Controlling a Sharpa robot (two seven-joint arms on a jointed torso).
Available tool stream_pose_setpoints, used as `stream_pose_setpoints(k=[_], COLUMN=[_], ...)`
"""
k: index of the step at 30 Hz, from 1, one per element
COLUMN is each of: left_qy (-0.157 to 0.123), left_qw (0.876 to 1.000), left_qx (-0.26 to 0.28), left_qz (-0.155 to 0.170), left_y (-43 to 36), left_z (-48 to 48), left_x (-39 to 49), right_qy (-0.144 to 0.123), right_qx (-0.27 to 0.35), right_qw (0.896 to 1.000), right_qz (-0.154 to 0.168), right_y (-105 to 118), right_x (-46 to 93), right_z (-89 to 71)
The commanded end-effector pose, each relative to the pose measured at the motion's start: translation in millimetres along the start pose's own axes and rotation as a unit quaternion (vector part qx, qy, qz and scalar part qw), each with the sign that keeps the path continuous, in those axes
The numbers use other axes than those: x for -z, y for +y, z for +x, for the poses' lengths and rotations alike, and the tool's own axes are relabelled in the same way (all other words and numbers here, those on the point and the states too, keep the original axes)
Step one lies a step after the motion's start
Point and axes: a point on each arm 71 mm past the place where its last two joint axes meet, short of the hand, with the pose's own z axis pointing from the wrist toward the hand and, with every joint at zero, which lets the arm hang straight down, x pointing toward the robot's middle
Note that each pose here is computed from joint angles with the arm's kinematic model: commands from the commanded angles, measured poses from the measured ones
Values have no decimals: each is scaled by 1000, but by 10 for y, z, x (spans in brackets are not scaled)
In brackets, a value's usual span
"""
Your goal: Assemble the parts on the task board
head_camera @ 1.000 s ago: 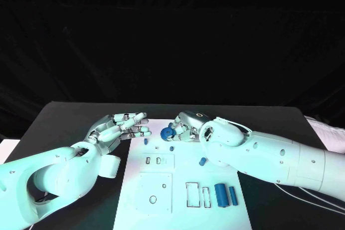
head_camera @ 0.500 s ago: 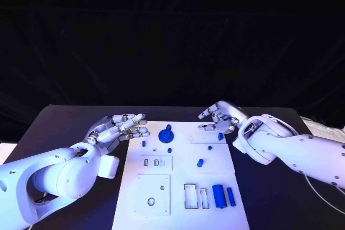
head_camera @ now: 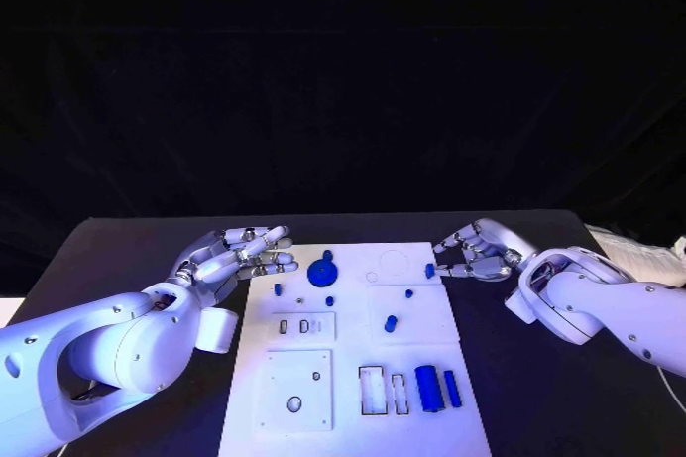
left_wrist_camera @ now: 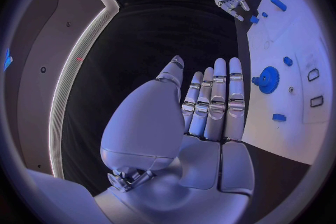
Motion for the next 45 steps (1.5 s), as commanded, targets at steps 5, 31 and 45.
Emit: stream_pose_setpoints(k=[5,31,45], left_qy=[12,11,11], left_qw=[1000,1000,1000], left_qx=[5,5,4], left_qz=[3,0,0], left_y=[-1,5,5], left_z=[19,13,12], left_x=[-12,-15,-12], right_qy=[13,22,32], right_qx=[17,40,51], right_qw=[1000,999,998], right_qz=[-10,4,13], right_y=[-41,-53,-75], right_x=[-11,-174,-188], right_z=[129,283,301])
